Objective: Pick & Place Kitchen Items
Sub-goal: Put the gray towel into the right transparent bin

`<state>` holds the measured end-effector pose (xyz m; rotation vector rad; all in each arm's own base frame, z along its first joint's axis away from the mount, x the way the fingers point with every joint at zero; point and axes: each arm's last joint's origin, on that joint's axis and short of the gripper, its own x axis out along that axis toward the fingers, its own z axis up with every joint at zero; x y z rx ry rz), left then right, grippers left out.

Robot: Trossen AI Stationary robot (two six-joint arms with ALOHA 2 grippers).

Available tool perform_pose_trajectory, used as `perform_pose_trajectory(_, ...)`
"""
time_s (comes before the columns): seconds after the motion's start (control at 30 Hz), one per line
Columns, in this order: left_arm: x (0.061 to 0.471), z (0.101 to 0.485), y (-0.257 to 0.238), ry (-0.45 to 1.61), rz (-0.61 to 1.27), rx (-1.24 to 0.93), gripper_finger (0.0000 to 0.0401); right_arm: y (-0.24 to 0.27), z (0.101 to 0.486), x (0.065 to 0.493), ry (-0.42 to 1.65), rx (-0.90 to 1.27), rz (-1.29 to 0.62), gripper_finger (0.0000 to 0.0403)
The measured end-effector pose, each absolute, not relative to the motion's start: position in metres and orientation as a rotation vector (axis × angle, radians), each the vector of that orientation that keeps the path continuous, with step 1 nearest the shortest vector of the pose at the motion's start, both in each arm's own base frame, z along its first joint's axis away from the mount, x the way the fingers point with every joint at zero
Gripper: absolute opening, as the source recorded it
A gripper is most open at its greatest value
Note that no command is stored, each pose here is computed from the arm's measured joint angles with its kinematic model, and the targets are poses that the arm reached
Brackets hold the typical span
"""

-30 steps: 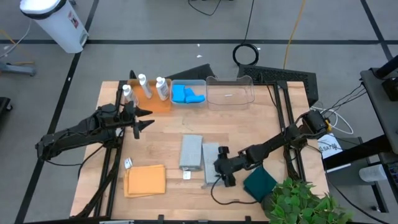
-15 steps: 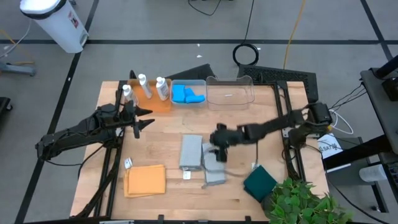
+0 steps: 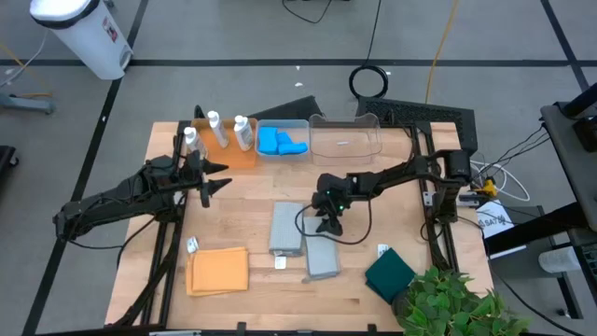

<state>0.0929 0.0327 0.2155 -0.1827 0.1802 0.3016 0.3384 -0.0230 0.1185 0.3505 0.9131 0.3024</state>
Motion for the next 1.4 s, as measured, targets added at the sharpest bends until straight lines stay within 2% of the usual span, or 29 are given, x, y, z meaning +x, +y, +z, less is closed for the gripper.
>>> perform_pose_trajectory(0.17,0.093,0.216,0.033,0.180,0.302,-0.186,0.0237,-0.011,0.114,0.339,0.936,0.349,0.356,0.0223)
perform_pose_trajectory(0.27,0.093,0.216,0.033,0.178,0.303,-0.194,0.0237,-0.010,0.114,0.339,0.934,0.327,0.368,0.0204)
perform_pose_trajectory(0.73,0.093,0.215,0.033,0.179,0.304,-0.195,0.0237,-0.017,0.113,0.337,0.918,0.288,0.430,0.0013)
perform_pose_trajectory(0.9,0.093,0.215,0.033,0.179,0.305,-0.195,0.0237,-0.018,0.124,0.335,0.891,0.290,0.441,0.0012)
perform_pose_trajectory(1.03,0.093,0.215,0.033,0.179,0.305,-0.195,0.0237,-0.018,0.148,0.332,0.822,0.252,0.412,0.0005)
perform_pose_trajectory(1.23,0.093,0.215,0.033,0.179,0.305,-0.195,0.0237,-0.021,0.196,0.319,0.712,0.181,0.257,0.0004)
perform_pose_trajectory(1.4,0.093,0.215,0.033,0.179,0.305,-0.196,0.0237,-0.025,0.235,0.304,0.605,0.138,0.055,0.0004)
